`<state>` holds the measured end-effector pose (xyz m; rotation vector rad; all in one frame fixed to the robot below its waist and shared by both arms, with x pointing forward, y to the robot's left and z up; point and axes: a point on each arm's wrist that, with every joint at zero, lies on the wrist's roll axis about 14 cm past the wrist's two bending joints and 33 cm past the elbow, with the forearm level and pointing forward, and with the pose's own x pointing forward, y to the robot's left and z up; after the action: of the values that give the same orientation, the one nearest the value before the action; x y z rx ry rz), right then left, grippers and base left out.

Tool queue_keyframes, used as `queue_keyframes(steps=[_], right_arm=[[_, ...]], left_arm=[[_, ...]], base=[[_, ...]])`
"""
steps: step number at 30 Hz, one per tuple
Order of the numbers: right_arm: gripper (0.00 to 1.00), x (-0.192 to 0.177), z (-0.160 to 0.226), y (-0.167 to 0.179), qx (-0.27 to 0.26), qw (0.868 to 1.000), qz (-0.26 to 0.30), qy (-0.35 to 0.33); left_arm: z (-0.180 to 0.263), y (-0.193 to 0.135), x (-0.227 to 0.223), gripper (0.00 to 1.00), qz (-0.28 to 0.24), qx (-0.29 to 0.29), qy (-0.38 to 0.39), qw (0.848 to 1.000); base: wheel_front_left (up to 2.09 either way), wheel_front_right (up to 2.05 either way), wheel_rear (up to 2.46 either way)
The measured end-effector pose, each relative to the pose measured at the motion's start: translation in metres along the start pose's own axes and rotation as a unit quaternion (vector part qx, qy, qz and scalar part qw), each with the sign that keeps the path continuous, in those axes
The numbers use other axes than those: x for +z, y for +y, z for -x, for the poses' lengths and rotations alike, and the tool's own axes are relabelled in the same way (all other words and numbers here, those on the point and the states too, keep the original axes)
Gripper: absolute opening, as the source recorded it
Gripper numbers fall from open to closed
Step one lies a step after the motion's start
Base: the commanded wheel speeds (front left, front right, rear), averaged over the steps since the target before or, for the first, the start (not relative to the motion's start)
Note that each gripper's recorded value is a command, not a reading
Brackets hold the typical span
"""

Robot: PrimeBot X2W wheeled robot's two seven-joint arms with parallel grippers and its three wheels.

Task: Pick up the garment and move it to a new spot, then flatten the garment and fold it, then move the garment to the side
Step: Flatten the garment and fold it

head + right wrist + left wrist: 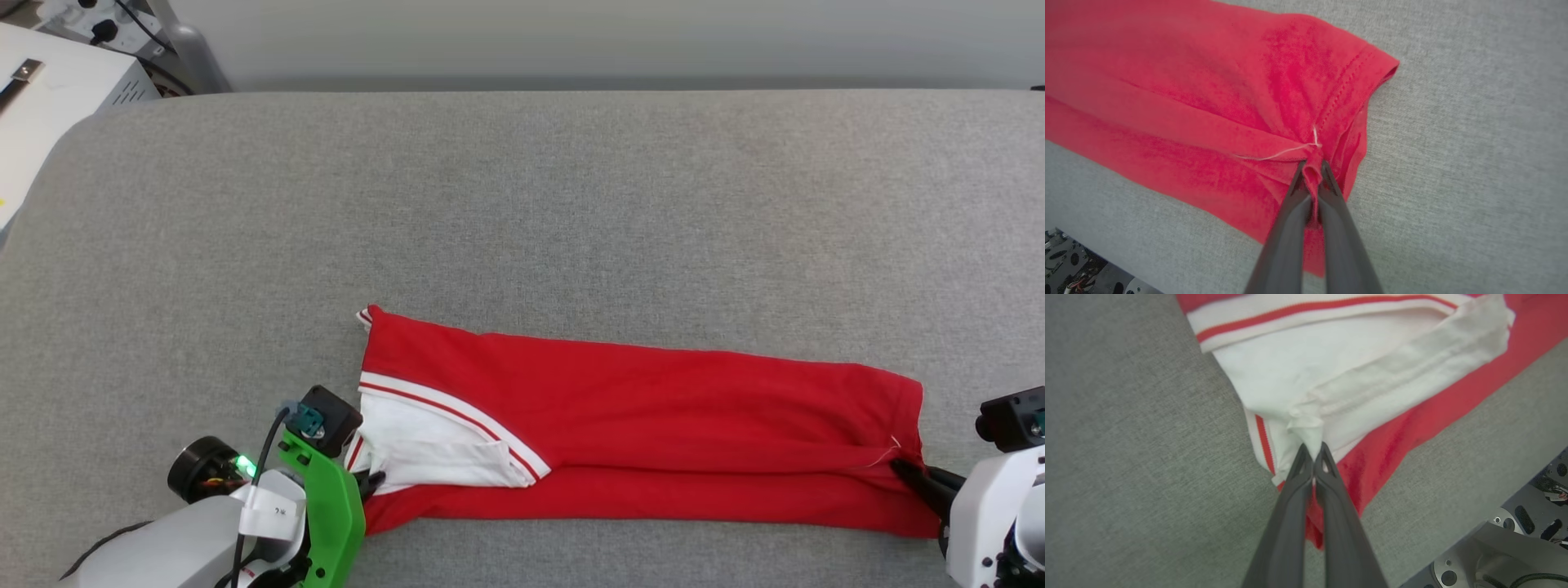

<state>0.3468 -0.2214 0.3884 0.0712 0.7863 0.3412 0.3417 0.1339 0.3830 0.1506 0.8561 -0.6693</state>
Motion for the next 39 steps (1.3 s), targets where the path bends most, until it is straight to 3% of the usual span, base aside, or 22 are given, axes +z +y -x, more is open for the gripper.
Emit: queue_keyframes(steps=[3,4,5,6,13,18,21,31,39], right_arm=[[0.0,-0.008,-0.006,0.002,0.001,1.0,-0.009,0.013],[0.03,-0.008,-0.007,0.002,0.0,1.0,-0.01,0.014],[0.47,-0.008,-0.008,0.002,0.001,1.0,-0.013,0.013],[1.0,-0.007,-0.008,0.003,0.001,1.0,-0.014,0.01],[1.0,0.026,0.012,0.011,0.016,0.998,-0.027,-0.05],[1.0,0.071,0.04,0.003,0.013,0.991,-0.042,-0.127],[1.0,0.081,0.051,-0.009,0.002,0.988,-0.061,-0.139],[1.0,0.039,0.033,-0.029,-0.003,0.989,-0.146,-0.022],[1.0,0.002,-0.004,-0.008,0.018,0.984,-0.169,0.052]], left_arm=[[-0.007,0.002,-0.005,0.0,0.01,0.002,0.001,1.0],[-0.009,0.004,-0.003,0.14,0.013,0.006,-0.005,1.0],[-0.01,0.005,-0.002,1.0,0.016,0.01,-0.011,1.0],[-0.01,0.008,0.0,1.0,0.018,0.016,-0.02,1.0],[0.008,0.022,0.02,1.0,0.027,0.08,-0.114,0.99],[0.04,0.045,0.061,1.0,0.015,0.167,-0.232,0.958],[0.058,0.051,0.079,1.0,0.011,0.203,-0.278,0.939],[0.094,0.07,0.105,1.0,0.024,0.308,-0.369,0.877],[0.099,0.075,0.092,1.0,0.036,0.348,-0.384,0.855]], base=[[0.0,0.0,0.0],[0.0,0.0,0.0],[0.0,0.0,0.0],[0.0,0.0,0.0],[0.0,0.0,0.0],[0.0,0.0,0.0],[0.0,0.0,0.0],[0.0,0.0,0.0],[0.0,0.0,0.0]])
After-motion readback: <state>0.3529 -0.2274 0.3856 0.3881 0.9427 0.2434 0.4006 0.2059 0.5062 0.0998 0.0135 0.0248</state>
